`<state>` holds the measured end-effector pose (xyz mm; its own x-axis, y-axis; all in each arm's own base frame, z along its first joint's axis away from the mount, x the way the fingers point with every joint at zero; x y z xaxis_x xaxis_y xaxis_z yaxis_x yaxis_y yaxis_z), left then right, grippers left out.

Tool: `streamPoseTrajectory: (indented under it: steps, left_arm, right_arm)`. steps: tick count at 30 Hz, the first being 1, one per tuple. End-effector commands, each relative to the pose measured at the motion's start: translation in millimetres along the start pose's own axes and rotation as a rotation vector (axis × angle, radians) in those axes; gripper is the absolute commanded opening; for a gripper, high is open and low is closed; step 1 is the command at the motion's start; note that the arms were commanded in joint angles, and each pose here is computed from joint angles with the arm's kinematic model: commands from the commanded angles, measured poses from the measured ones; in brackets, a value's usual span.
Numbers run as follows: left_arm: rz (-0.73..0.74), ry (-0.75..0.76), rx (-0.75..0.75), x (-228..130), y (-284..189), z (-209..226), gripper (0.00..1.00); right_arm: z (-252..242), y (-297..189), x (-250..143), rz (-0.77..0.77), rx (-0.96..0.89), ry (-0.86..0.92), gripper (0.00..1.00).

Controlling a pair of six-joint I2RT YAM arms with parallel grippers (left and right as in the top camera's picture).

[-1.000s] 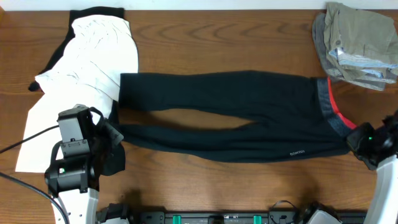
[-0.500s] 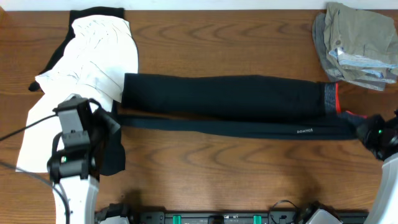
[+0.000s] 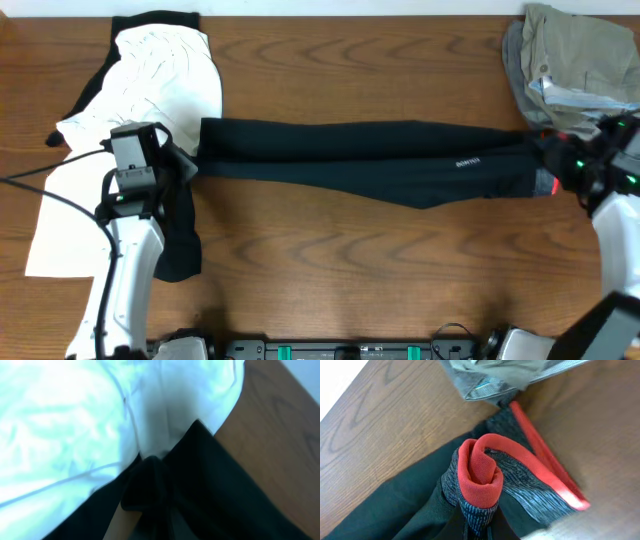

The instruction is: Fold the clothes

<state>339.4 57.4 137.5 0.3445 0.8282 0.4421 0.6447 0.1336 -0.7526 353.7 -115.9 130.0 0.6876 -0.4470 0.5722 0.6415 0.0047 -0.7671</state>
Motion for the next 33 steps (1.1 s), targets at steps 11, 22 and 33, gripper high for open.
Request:
streamPoseTrajectory:
  steps: [11, 22, 33]
  left_arm:
    - [-0.058, 0.010, -0.009, 10.8, 54.1, -5.2, 0.06]
    - [-0.064, 0.009, -0.016, 9.9, 75.0, -5.2, 0.06]
    - [-0.077, 0.008, -0.031, 12.6, 74.8, -8.5, 0.98]
  right_arm:
    - [-6.1, 51.3, 13.0, -0.036, -0.014, 0.006, 0.03]
    - [-14.9, 91.6, 4.6, -0.025, -0.010, 0.017, 0.07]
    - [9.4, 115.4, 10.0, -0.081, 0.040, -0.050, 0.49]
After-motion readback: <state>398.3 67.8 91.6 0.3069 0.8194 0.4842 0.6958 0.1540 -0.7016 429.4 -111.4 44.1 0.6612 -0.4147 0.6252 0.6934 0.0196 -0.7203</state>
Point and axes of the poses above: each gripper's point midway between its finger pads, its own y axis out along the fingers, its own z axis along the line the jaws close on, x = y × z, the point moved 2 cm from there along -y, back along the fingers, and after that the axes turned 15 degrees about -y, right-handed, at the moved point
